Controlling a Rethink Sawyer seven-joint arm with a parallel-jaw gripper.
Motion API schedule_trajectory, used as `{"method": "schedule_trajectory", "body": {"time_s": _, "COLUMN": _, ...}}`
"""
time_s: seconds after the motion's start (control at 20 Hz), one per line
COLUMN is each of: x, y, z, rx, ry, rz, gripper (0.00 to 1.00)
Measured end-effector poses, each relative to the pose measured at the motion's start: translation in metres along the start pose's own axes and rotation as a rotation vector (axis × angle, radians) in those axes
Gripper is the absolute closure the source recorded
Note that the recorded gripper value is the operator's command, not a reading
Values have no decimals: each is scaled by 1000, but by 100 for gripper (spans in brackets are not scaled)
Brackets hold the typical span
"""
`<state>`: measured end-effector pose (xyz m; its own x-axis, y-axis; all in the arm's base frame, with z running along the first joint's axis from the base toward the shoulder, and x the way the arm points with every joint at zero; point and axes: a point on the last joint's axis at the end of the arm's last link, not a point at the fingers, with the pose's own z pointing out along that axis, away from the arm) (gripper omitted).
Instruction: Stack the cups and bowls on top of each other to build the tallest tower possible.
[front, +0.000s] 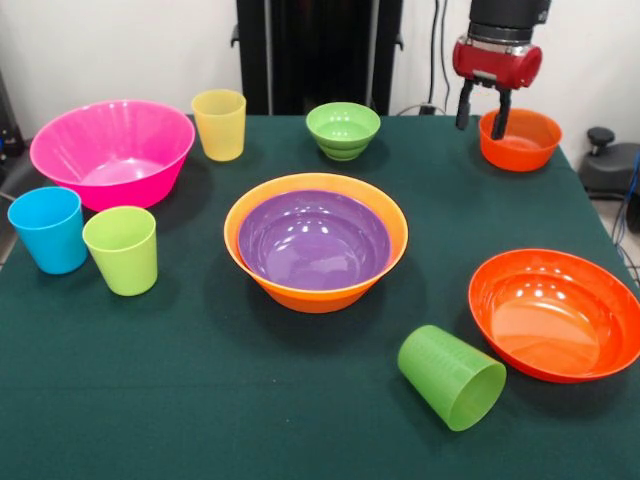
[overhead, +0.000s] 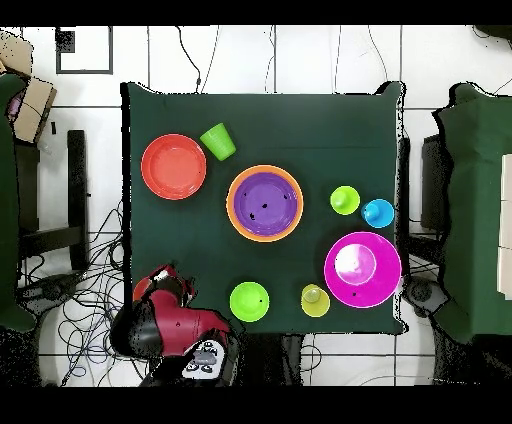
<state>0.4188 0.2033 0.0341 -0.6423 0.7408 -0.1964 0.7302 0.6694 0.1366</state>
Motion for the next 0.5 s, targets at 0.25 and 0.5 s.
{"method": "schedule_trajectory", "body": {"time_s": 0.25, "x": 8, "y": -10, "z": -6, "rx": 43, "ry": 79, "rz": -192, "gripper": 0}}
{"method": "schedule_trajectory", "body": {"time_s": 0.5, "x": 12, "y": -23, "z": -7, "rx": 127, "ry": 160, "rz": -331, "gripper": 0}}
